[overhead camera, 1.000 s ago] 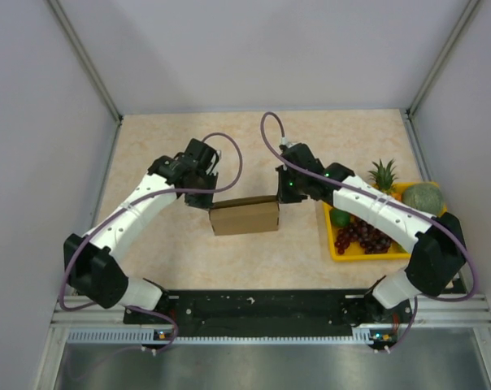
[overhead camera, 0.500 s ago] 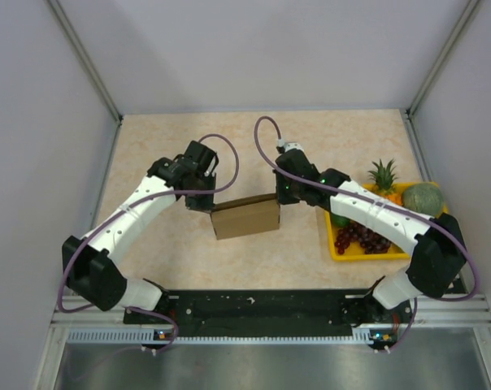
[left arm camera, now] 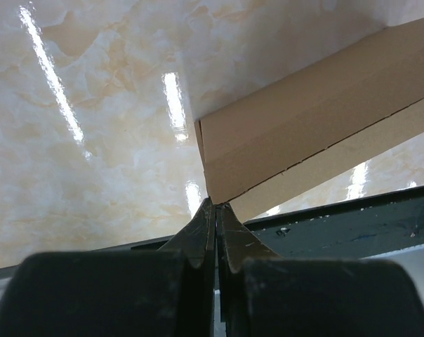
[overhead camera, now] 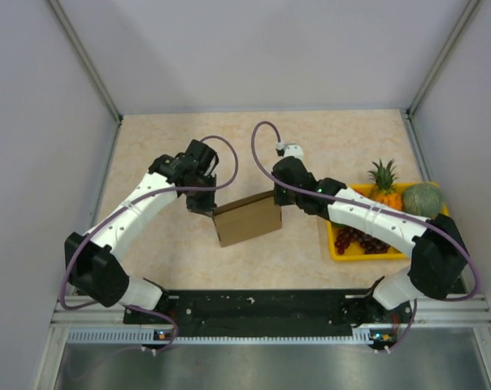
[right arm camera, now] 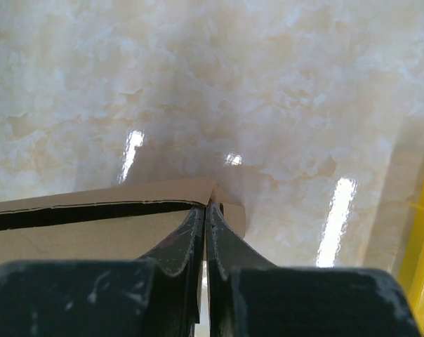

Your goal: Fold the paper box

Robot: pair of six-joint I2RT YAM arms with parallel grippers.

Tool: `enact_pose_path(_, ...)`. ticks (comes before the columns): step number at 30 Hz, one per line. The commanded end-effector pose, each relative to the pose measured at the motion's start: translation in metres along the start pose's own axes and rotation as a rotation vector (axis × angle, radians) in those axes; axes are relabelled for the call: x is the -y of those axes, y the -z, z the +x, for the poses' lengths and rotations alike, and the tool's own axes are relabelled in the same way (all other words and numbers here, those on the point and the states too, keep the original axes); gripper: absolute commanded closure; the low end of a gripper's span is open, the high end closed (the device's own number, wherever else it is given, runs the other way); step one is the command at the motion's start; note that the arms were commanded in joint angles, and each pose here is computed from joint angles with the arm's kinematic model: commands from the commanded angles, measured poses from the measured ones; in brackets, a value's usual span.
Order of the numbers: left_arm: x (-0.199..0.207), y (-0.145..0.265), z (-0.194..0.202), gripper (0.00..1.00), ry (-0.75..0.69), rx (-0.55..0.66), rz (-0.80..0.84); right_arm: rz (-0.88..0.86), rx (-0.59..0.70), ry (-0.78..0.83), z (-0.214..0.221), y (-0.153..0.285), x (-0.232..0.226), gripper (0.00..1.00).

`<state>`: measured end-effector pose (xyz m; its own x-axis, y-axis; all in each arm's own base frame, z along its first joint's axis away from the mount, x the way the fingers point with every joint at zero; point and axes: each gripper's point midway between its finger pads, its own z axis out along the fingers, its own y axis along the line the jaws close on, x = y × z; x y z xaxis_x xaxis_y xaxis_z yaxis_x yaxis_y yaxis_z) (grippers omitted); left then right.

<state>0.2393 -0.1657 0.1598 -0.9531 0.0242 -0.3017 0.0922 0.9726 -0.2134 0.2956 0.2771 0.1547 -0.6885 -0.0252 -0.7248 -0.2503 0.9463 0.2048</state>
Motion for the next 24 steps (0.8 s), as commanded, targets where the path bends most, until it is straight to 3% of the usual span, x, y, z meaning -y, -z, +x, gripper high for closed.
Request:
enact_pose_path(1,0.058,0.011,-0.046,1.00,0.082,0.176,0.238,-0.112,-0.155,0.052,0.064,0.008,-0.030,1.00)
enact_pose_path(6,0.050,0.021,-0.062,1.00,0.078,0.276,0.192,-0.102,-0.137,0.071,0.063,0.010,-0.025,1.00)
enact_pose_path(10,0.048,0.017,-0.060,1.00,0.172,0.271,0.176,-0.123,-0.135,0.083,0.062,0.014,-0.027,1.00)
enact_pose_path(18,0.043,0.030,-0.075,1.00,0.279,0.384,0.172,-0.149,-0.141,0.071,0.067,0.013,-0.034,1.00)
enact_pose_path(24,0.057,0.022,-0.067,1.00,0.322,0.329,0.255,-0.149,-0.131,0.060,0.065,0.012,-0.035,1.00)
